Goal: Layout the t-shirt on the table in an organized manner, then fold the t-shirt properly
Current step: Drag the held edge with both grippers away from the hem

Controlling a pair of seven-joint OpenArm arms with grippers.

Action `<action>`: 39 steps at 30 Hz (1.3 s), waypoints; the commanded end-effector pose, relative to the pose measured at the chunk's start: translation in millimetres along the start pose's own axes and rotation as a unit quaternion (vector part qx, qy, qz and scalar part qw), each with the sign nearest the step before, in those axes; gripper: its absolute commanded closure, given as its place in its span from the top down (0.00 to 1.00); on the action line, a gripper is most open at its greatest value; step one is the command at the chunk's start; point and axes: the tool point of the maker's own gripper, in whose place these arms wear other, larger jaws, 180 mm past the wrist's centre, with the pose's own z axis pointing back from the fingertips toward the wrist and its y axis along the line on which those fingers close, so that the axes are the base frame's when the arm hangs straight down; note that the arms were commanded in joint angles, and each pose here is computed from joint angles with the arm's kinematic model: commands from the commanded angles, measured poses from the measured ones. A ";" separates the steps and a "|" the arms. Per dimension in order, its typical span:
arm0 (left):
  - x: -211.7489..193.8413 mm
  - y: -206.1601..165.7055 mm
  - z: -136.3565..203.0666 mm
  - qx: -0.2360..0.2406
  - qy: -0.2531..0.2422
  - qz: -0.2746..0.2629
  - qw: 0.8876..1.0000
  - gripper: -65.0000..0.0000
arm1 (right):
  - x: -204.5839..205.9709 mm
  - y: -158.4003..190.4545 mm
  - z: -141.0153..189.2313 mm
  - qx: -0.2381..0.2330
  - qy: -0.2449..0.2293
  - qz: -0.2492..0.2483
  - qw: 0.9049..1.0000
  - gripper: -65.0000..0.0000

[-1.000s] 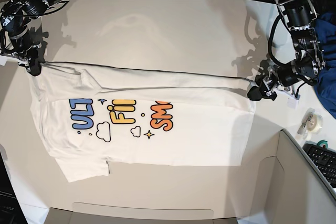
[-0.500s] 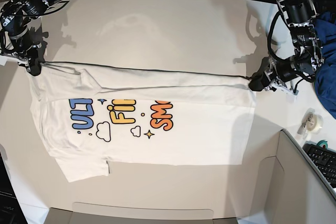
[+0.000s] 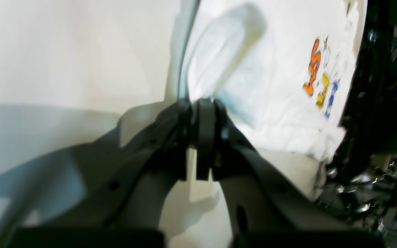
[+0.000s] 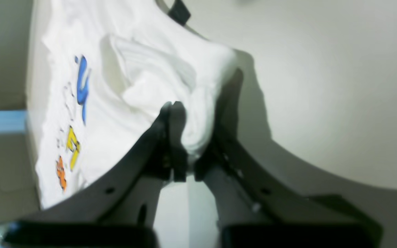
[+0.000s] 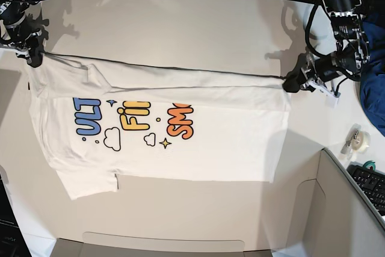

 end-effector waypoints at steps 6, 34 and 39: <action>-16.0 -4.5 21.2 0.018 0.011 -0.050 0.999 0.00 | -39.8 -37.2 18.7 -0.056 0.081 -0.014 0.995 0.00; -95.0 36.8 92.8 0.098 0.039 -0.040 0.994 0.00 | -40.2 -66.5 104.6 -0.158 0.073 0.097 0.980 0.00; -93.4 42.2 113.0 0.117 0.024 -0.040 0.992 0.00 | -37.7 -65.7 104.6 -0.158 0.071 0.099 0.980 0.00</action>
